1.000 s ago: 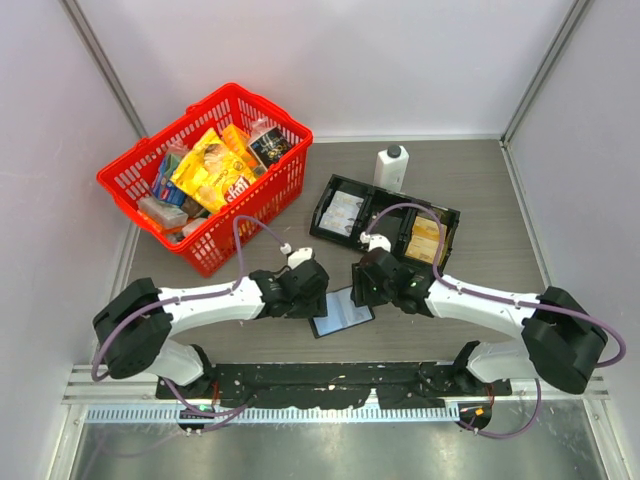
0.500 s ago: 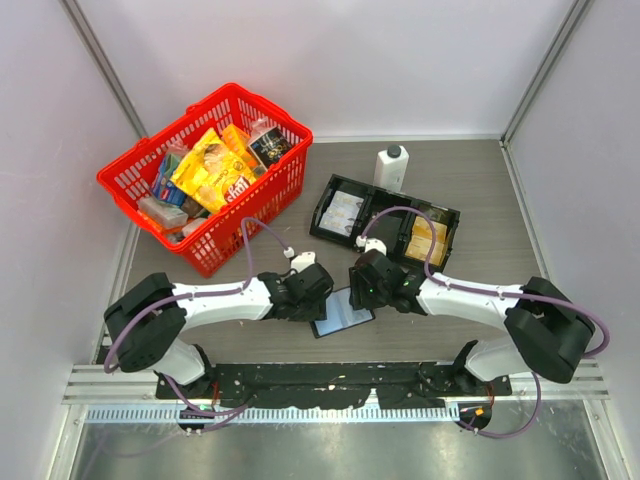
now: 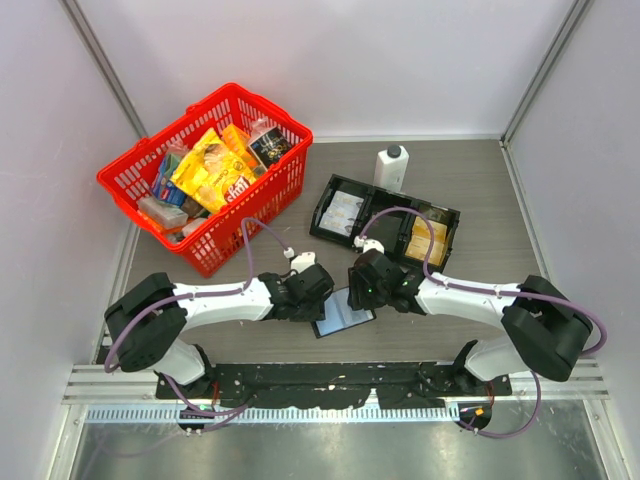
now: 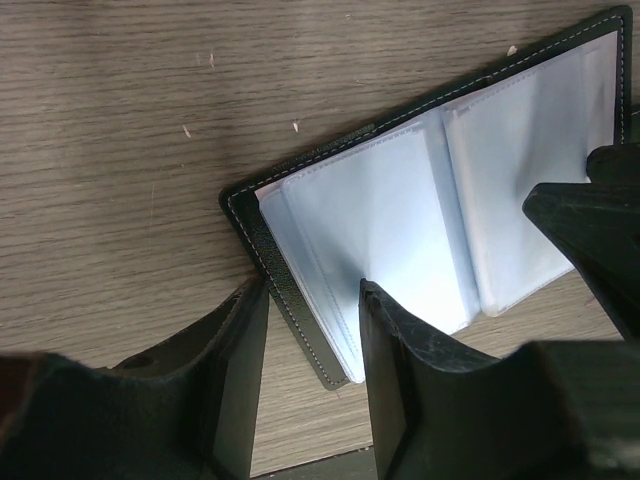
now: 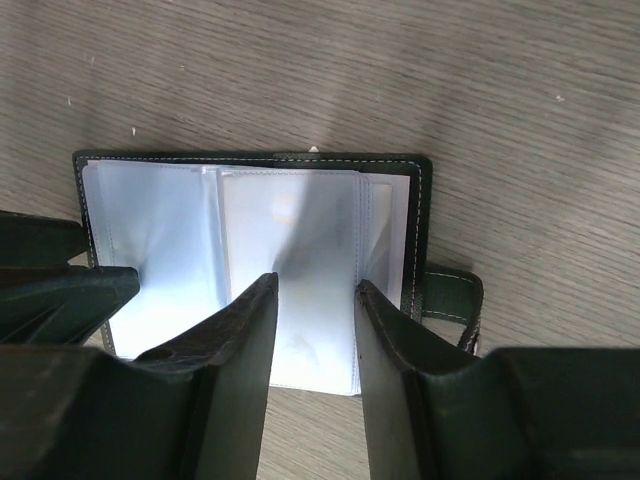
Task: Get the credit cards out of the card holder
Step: Remove the credit card from the card holder.
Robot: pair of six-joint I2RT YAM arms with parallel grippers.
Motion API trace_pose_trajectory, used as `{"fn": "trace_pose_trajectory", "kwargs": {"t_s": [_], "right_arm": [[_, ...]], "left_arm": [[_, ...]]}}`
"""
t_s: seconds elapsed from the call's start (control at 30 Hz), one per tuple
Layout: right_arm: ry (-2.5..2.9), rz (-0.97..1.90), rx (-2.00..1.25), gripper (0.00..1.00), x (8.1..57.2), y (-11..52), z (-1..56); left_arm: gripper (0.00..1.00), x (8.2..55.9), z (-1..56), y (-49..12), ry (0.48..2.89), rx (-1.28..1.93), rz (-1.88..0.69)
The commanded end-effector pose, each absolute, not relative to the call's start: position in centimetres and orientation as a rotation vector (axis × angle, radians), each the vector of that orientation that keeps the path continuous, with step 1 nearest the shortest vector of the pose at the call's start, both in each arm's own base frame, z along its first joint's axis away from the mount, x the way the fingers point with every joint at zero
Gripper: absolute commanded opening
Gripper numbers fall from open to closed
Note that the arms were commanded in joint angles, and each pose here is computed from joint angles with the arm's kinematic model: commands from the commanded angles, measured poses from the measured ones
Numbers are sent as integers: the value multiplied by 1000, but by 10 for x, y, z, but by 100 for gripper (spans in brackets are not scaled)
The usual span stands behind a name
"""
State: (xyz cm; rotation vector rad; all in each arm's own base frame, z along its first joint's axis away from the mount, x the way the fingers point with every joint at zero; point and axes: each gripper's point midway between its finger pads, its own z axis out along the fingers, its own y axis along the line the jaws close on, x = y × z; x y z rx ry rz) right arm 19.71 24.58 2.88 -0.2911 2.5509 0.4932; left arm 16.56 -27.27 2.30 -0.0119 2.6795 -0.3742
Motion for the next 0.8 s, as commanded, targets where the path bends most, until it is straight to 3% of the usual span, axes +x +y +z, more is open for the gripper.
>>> {"fn": "trace_pose_trajectory", "kwargs": {"t_s": [0.0, 0.4, 0.77], "right_arm": [[2515, 637, -290, 39, 196, 266, 39], [2417, 894, -317, 20, 188, 293, 81], [2353, 1054, -361, 19, 180, 309, 106]], "left_arm": [[44, 163, 14, -279, 2683, -32, -406], [44, 162, 13, -279, 2680, -45, -416], [44, 163, 15, -277, 2673, -60, -418]]}}
